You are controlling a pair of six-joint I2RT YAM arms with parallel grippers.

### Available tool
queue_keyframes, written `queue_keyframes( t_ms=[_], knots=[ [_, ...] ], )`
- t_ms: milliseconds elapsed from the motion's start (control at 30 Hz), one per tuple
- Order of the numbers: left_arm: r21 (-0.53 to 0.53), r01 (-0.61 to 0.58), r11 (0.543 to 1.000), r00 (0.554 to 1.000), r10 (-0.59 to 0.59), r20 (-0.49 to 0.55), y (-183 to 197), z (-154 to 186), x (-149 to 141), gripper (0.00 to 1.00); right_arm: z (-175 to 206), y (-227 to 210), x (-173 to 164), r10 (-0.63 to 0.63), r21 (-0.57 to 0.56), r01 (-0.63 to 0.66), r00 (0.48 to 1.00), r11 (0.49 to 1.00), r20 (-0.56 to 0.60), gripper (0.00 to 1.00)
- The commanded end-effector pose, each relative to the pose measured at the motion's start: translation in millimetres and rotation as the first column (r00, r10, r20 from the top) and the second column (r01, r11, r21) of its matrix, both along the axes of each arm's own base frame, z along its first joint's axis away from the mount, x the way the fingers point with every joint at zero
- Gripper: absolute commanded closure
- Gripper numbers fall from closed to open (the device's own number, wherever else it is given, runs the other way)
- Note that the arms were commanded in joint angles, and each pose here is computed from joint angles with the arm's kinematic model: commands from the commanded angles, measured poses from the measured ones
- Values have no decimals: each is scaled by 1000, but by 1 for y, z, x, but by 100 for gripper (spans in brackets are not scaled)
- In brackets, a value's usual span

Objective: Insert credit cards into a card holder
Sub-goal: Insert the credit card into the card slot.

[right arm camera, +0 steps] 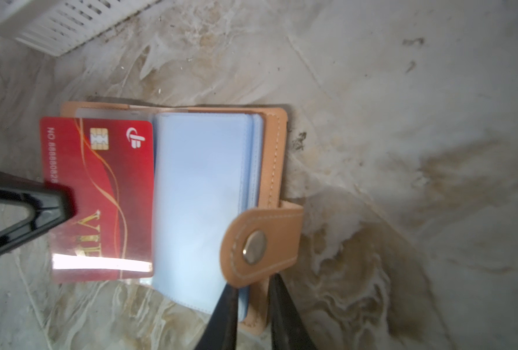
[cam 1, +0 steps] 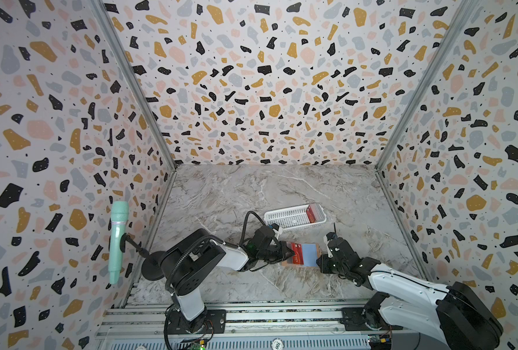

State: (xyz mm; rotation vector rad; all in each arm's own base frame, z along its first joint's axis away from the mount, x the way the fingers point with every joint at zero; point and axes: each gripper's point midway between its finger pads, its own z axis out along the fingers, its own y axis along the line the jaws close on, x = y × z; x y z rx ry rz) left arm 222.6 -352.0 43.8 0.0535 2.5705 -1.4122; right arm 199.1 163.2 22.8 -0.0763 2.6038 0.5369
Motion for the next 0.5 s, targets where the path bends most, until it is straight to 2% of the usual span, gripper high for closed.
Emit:
queue_keyframes(
  t_ms=[0,467],
  knots=[
    [6,30,1000,1000,-30,-4,-3,-3,-1,100,-3,-4,0,-1,-28,0,1000,1000,-8,78],
    [-12,70,997,997,-70,-18,-11,-5,-3,100,-11,-13,-3,-20,-75,18,999,997,-29,78]
  ],
)
